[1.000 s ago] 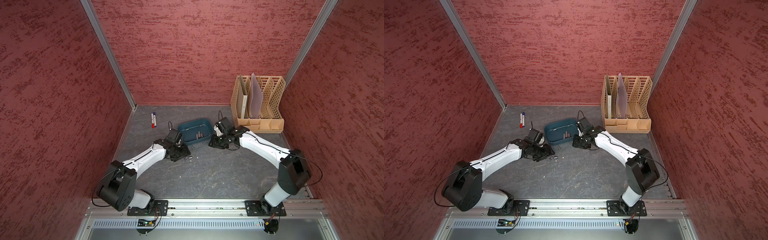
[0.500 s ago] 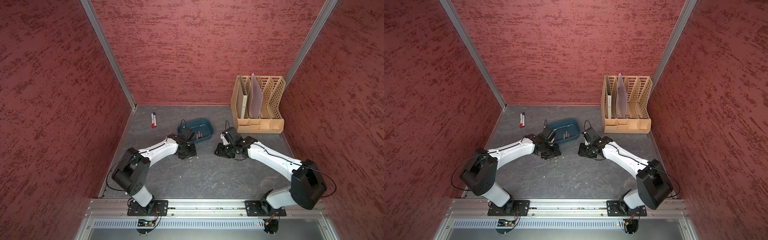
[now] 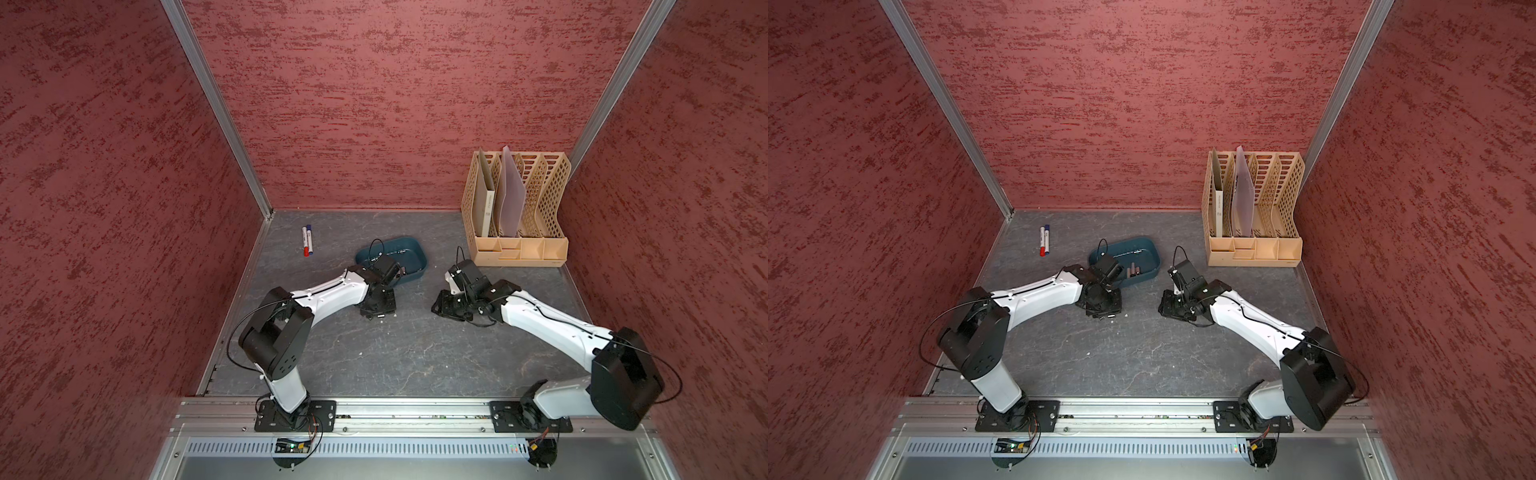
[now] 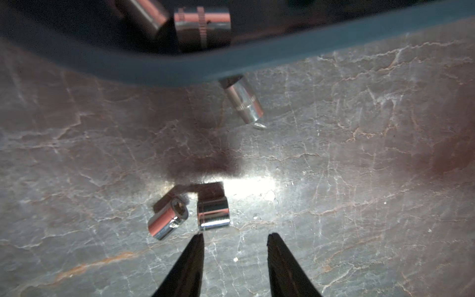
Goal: Put the socket on the desktop into the storage box
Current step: Pick up the socket head at the center of the board.
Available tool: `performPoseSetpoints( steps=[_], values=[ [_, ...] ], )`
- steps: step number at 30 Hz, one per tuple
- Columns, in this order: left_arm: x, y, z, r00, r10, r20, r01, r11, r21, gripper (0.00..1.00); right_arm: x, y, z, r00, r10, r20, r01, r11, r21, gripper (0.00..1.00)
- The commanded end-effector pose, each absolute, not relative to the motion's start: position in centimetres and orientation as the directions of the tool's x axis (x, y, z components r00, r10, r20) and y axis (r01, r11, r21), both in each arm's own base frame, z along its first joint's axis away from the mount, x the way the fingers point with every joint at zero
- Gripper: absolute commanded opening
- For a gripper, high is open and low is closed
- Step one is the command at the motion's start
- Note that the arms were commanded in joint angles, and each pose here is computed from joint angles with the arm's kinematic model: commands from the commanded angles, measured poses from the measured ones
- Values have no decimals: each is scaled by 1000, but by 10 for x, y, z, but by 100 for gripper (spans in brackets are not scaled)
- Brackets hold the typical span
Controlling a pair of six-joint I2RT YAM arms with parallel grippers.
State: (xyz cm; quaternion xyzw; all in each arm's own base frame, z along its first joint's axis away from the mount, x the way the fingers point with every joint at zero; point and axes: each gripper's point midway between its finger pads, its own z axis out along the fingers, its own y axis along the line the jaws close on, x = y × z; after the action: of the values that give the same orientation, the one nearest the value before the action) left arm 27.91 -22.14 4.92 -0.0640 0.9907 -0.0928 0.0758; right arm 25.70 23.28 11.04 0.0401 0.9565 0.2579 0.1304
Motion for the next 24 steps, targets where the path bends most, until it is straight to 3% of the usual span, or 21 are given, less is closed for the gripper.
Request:
performPoseSetpoints(
  steps=[1, 24],
  values=[
    [281, -216, 48, -979, -135, -155, -115, 985, -132, 45, 259, 236, 116, -956, 152, -250, -1, 852, 523, 36],
    [285, -223, 30, -984, -126, -130, -111, 987, -118, 43, 260, 237, 112, -958, 154, -241, 7, 856, 518, 36]
  ],
)
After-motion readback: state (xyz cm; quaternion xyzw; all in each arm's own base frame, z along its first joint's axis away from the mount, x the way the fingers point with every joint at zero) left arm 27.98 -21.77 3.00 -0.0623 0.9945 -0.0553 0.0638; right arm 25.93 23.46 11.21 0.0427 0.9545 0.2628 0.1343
